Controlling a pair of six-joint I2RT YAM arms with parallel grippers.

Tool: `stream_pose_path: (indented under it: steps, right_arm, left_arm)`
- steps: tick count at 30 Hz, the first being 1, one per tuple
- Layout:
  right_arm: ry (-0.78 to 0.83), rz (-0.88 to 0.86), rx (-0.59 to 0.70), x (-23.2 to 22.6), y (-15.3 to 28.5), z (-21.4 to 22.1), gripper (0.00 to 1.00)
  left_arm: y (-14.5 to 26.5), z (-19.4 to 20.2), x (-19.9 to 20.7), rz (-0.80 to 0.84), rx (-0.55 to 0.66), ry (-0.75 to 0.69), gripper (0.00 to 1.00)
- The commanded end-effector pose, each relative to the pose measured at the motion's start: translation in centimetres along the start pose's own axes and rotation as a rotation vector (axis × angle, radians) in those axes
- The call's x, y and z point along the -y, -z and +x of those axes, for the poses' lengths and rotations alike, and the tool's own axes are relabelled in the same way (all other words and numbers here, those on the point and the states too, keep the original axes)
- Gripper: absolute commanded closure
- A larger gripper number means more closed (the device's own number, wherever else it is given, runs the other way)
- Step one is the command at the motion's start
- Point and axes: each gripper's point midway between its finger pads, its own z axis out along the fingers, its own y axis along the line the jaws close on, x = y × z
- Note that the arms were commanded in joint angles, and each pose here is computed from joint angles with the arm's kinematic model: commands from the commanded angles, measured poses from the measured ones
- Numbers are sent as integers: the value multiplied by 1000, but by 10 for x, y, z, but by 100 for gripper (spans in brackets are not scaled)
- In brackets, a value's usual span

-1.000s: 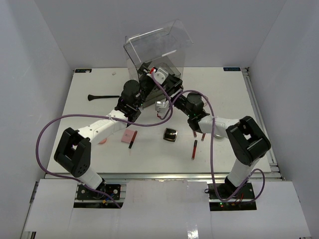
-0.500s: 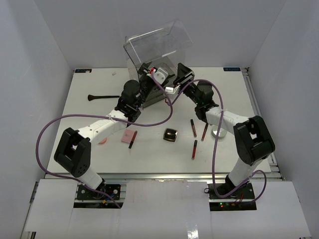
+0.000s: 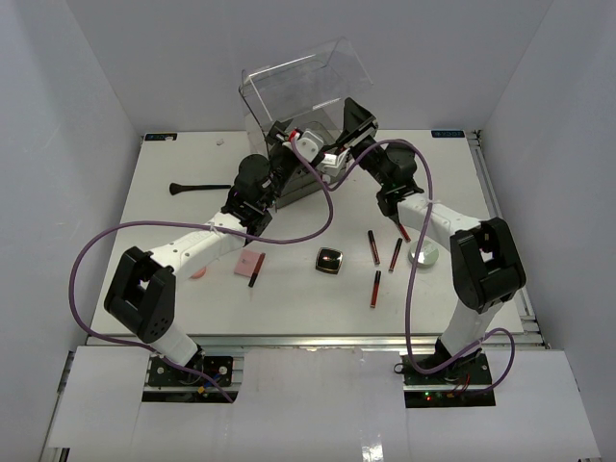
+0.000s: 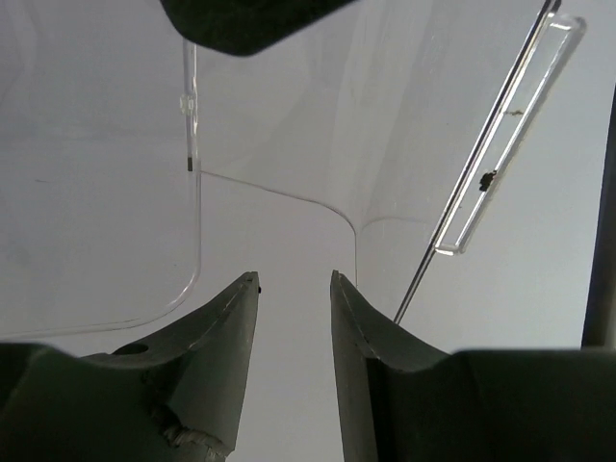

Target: Organize the makeup

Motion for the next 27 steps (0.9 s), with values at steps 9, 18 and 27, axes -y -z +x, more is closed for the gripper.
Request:
stream_pose_path:
  steps: [9, 18, 27]
  right_arm:
    - [75, 189, 4, 79, -4, 17, 56]
    - [79, 180, 8, 76, -4, 20, 56]
    - [74, 174, 6, 78, -5, 22, 55]
  left_arm:
    - [9, -20, -8, -9, 40, 47, 20]
    - [18, -25, -11, -2, 42, 50, 19]
    - [56, -18, -6, 5, 18, 170, 6]
